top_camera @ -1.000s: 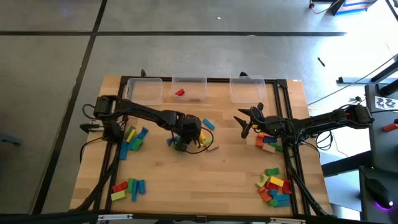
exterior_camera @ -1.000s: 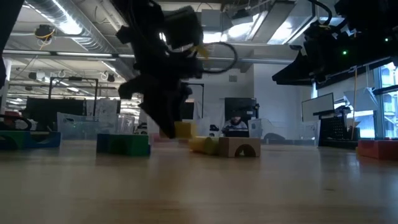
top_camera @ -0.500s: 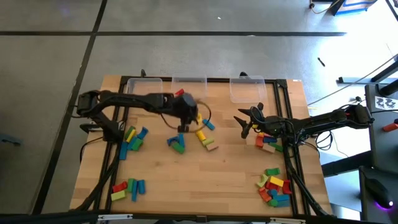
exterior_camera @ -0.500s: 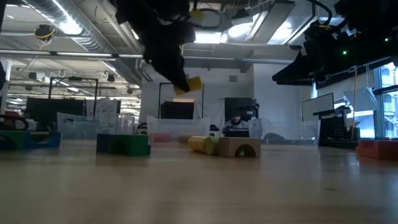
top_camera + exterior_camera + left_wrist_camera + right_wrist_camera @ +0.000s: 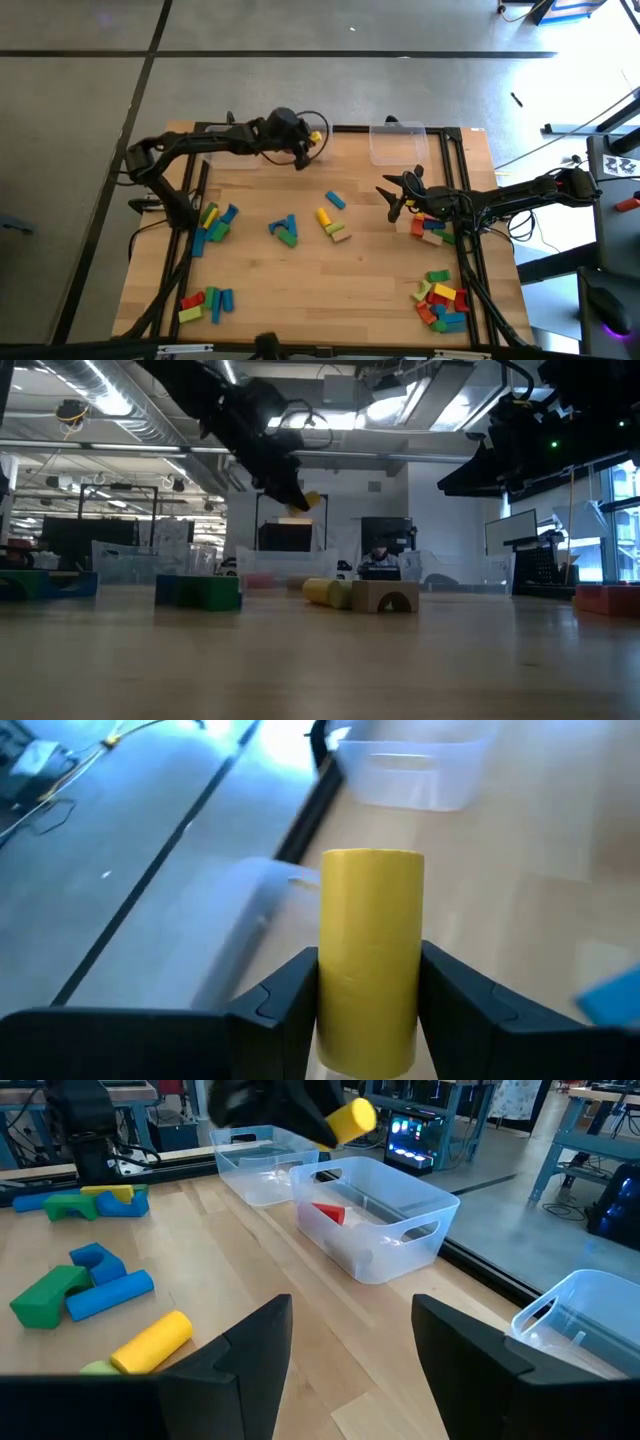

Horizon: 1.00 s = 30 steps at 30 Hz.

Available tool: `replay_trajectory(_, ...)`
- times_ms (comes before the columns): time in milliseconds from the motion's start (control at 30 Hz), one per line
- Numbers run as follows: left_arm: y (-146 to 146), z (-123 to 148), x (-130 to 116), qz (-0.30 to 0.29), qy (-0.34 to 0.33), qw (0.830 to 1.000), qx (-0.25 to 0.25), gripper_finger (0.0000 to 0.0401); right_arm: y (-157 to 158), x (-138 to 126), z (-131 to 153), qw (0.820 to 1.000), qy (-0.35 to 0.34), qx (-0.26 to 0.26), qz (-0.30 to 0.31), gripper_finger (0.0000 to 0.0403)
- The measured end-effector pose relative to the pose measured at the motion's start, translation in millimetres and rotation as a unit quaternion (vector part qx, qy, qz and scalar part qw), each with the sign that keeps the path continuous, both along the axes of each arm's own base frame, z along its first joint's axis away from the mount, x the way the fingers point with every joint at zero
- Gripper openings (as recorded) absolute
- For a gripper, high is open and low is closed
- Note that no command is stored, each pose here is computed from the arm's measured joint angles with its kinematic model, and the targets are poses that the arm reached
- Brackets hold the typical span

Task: Sort blocks by size
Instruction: Put the yellow cylindrical block into the middle transparent bin

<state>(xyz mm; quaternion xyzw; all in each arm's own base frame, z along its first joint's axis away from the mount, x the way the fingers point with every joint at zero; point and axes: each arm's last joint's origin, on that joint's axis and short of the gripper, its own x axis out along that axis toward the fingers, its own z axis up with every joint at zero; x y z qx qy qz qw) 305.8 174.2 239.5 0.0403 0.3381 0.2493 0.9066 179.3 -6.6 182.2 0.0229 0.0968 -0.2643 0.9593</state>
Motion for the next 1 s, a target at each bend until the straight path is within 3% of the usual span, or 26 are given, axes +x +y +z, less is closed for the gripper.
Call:
replay_trajectory(267, 38, -30, 1, 0.050, -0.014, 0.999, -0.002, 0.0142, 0, 0, 0, 1.000, 0.000, -0.001, 0.000, 0.0209)
replay_trajectory(467, 50, -53, 6, 0.065, -0.013, 0.998, -0.013, 0.0143, 0, 0, 0, 1.000, 0.000, -0.001, -0.001, 0.0209)
replay_trajectory(1000, 52, -59, 7, 0.075, -0.019, 0.997, -0.024, 0.0145, 0, 0, 0, 1.000, 0.001, -0.004, -0.009, 0.0209)
